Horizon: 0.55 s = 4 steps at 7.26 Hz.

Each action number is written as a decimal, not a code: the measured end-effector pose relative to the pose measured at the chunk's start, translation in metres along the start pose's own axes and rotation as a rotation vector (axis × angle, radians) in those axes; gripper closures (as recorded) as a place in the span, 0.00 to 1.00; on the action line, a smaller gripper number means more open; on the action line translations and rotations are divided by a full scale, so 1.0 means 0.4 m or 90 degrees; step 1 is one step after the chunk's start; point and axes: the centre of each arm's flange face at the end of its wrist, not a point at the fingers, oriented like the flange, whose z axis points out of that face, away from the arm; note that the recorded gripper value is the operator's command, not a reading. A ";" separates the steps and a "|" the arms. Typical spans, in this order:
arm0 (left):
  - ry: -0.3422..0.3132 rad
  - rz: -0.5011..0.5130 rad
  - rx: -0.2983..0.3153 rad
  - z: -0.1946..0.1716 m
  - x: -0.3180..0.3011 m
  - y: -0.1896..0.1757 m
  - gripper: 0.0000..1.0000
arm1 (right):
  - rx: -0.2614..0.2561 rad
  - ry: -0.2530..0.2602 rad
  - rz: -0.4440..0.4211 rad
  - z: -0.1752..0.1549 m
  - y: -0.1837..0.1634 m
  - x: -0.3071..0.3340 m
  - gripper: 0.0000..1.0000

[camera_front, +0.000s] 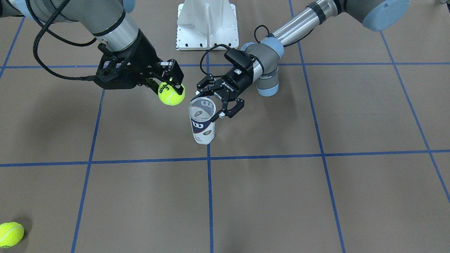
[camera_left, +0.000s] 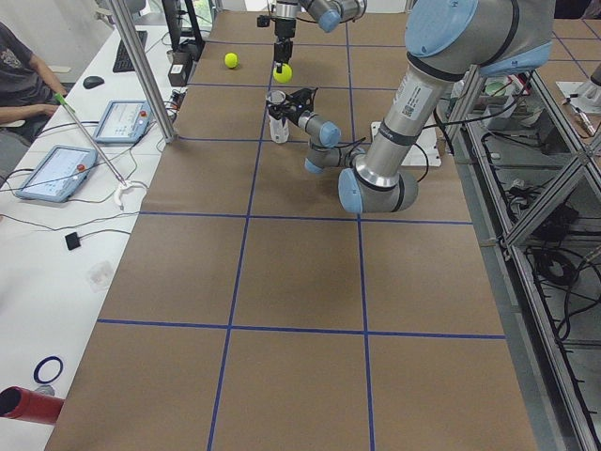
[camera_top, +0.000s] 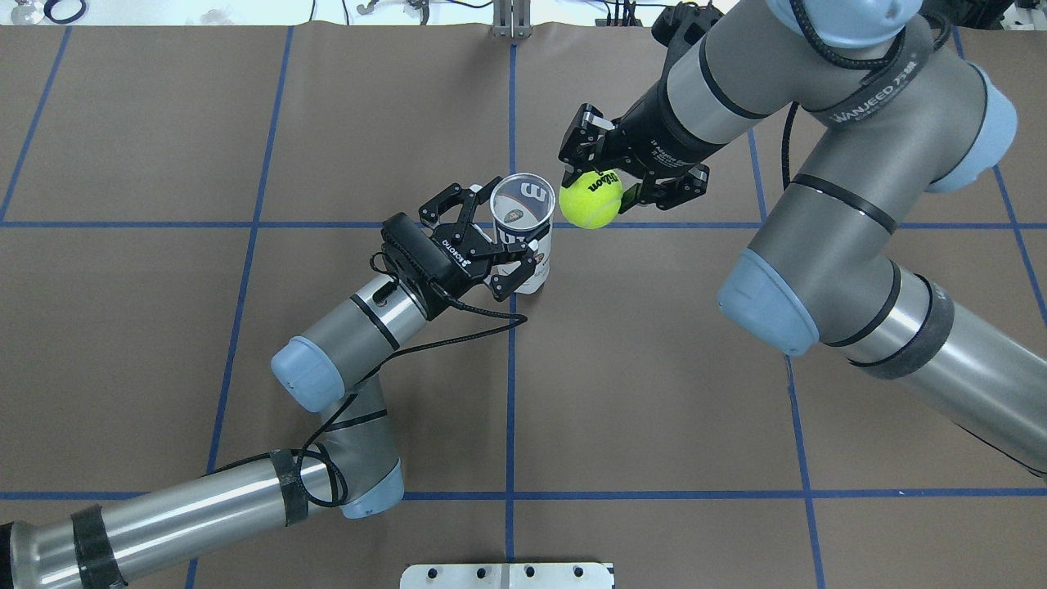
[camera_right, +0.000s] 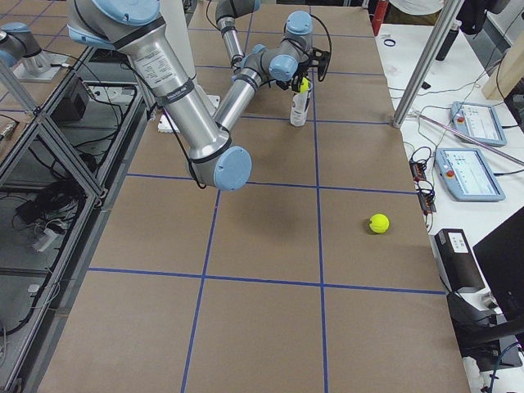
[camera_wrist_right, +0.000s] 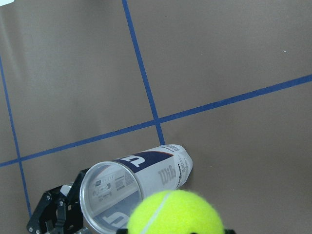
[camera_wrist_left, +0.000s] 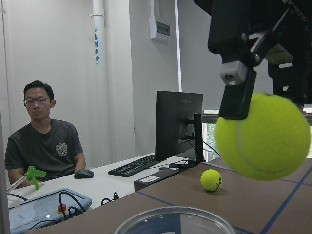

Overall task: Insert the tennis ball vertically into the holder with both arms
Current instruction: 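Carry the ball with the right gripper over the can's opening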

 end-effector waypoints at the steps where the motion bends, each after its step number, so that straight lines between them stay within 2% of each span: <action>1: 0.000 0.000 0.000 0.000 0.000 -0.001 0.16 | 0.002 -0.001 0.004 0.006 0.005 -0.023 1.00; 4: 0.000 0.000 0.000 -0.001 0.000 0.000 0.16 | 0.017 0.002 0.006 0.043 0.006 -0.091 1.00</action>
